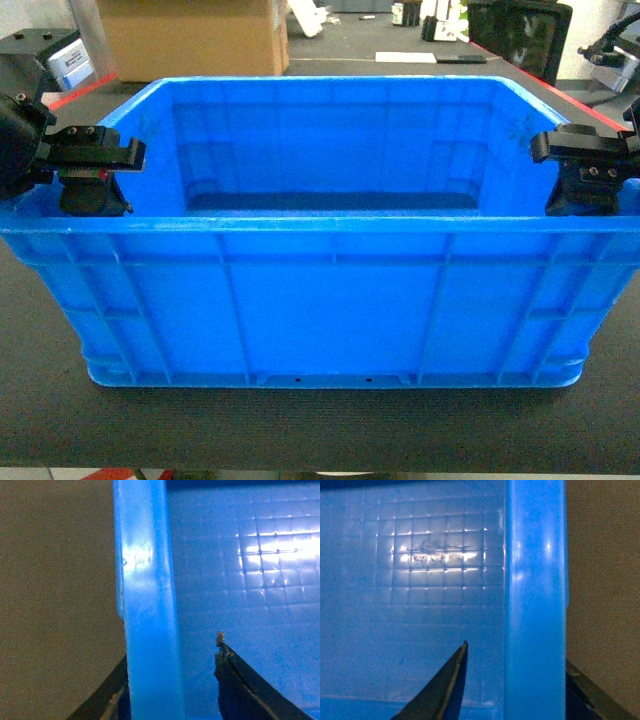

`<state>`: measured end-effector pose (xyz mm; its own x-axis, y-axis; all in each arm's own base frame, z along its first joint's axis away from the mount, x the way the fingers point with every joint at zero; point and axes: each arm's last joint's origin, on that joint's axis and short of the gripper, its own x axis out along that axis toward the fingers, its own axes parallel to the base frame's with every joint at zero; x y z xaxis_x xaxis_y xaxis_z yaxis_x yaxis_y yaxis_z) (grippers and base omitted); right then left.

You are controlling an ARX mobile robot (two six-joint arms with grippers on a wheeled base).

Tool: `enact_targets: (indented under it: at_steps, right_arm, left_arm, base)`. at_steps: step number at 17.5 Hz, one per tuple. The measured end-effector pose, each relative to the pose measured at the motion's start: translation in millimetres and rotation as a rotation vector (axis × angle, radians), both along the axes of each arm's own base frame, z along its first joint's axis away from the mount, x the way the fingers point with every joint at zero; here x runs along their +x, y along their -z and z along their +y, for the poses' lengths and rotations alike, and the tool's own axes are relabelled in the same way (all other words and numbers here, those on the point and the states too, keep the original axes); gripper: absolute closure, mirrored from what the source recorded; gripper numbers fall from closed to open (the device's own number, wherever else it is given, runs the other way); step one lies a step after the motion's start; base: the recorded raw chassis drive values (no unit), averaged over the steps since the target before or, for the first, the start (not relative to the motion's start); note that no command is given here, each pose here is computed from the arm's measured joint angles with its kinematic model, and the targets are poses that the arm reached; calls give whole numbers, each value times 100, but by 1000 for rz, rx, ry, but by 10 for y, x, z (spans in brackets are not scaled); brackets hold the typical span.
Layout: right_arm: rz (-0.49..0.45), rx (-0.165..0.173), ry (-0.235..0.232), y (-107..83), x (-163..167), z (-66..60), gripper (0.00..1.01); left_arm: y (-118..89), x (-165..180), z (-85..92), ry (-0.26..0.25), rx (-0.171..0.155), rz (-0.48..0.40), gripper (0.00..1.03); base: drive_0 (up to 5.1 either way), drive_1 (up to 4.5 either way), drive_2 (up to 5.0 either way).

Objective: Place box next to blue box on left shelf

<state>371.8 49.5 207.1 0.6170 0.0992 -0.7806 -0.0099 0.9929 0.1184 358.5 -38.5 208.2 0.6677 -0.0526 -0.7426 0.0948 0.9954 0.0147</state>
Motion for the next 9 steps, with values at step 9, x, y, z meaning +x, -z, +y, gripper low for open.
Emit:
enact_targets:
  at_steps: [9]
  right_arm:
    - [-61,-21,-32,-87,-91,14,94]
  left_arm:
    - [-133,-119,21,-46,-66,-63,97]
  base:
    - [0,0,0]
